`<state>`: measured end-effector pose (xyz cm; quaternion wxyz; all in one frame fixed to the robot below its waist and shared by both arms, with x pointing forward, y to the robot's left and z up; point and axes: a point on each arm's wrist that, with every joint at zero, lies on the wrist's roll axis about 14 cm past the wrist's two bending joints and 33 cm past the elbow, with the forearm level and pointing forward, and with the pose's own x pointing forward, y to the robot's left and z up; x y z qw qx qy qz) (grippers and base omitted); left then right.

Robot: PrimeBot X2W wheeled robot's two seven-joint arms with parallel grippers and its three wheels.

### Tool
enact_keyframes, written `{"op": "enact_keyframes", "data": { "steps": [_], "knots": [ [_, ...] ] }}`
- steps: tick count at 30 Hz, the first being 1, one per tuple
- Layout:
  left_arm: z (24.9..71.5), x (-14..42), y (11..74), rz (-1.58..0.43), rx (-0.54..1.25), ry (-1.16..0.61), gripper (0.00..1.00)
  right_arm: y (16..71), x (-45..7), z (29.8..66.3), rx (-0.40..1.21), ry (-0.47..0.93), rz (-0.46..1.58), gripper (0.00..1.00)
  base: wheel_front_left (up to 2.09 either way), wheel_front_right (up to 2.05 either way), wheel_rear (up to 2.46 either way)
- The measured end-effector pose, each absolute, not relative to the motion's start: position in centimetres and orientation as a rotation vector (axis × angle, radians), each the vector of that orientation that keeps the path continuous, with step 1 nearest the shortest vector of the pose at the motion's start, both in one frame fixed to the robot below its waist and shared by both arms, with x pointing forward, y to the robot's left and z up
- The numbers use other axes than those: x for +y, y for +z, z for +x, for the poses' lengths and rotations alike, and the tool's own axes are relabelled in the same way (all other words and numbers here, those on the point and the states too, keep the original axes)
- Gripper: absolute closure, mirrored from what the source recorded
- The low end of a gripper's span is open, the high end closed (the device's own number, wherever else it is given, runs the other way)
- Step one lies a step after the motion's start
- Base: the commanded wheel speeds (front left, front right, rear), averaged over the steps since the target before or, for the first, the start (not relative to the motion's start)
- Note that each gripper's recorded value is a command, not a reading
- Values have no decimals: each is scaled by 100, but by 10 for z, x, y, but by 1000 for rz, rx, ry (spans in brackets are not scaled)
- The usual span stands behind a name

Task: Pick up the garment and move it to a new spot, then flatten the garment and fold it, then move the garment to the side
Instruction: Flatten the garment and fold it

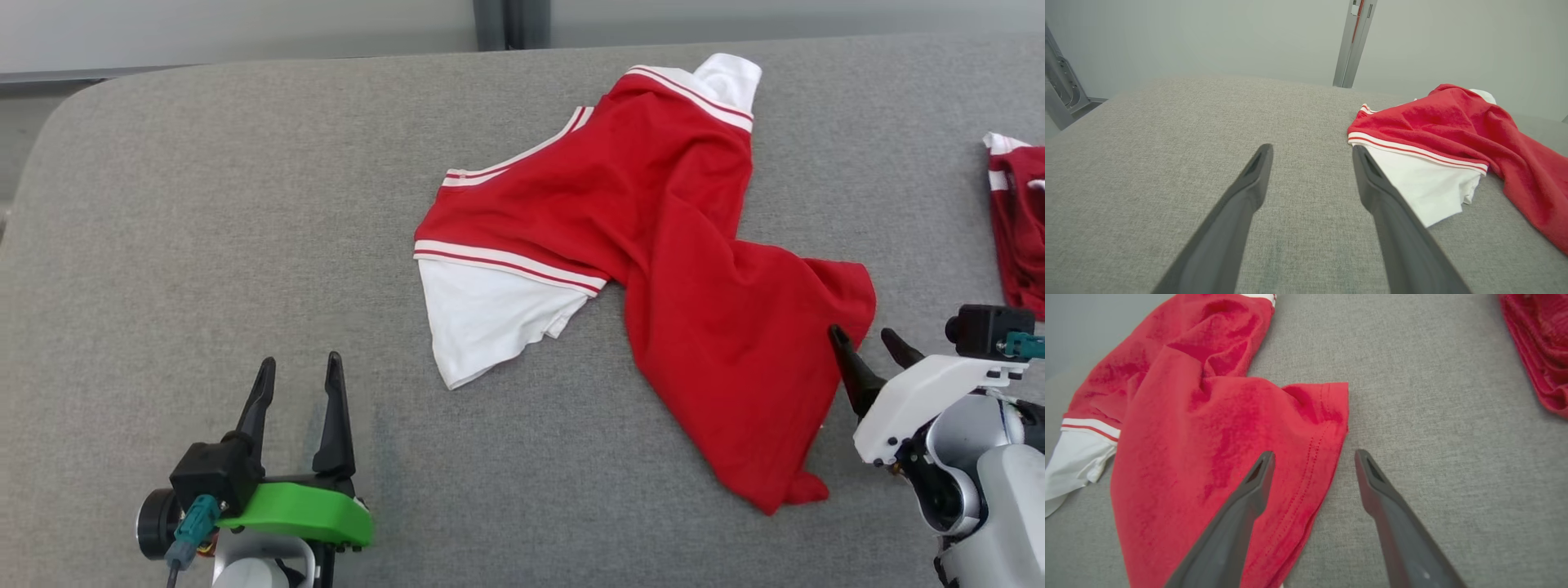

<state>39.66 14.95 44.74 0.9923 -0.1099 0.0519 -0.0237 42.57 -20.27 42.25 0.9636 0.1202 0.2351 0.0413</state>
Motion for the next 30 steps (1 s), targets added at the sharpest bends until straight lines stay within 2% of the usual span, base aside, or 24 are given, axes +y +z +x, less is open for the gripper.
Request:
{"op": "enact_keyframes", "data": {
  "steps": [4, 8, 9, 10, 11, 19, 30],
  "knots": [
    [390, 161, 446, -219, 110, -11, 0, 398, -197, 430, 542, 75, 251, 0, 0, 0, 0],
    [385, 170, 446, -218, 109, 19, 0, 391, -189, 441, 541, 81, 273, 0, 0, 0, 0],
    [384, 173, 446, -217, 107, 27, 0, 392, -183, 444, 534, 94, 284, 50, 0, 0, 0],
    [382, 175, 447, -217, 105, 34, 0, 395, -175, 448, 523, 115, 291, 69, 0, 0, 0],
    [381, 177, 448, -217, 103, 39, 0, 399, -169, 450, 511, 137, 290, 100, 0, 0, 0],
    [372, 180, 452, -220, 91, 52, 0, 485, -136, 480, 245, 291, 310, 100, 0, 0, 0],
    [373, 173, 453, -227, 87, 33, 0, 588, -165, 502, -19, 286, 268, 100, 0, 0, 0]
  ]
}}
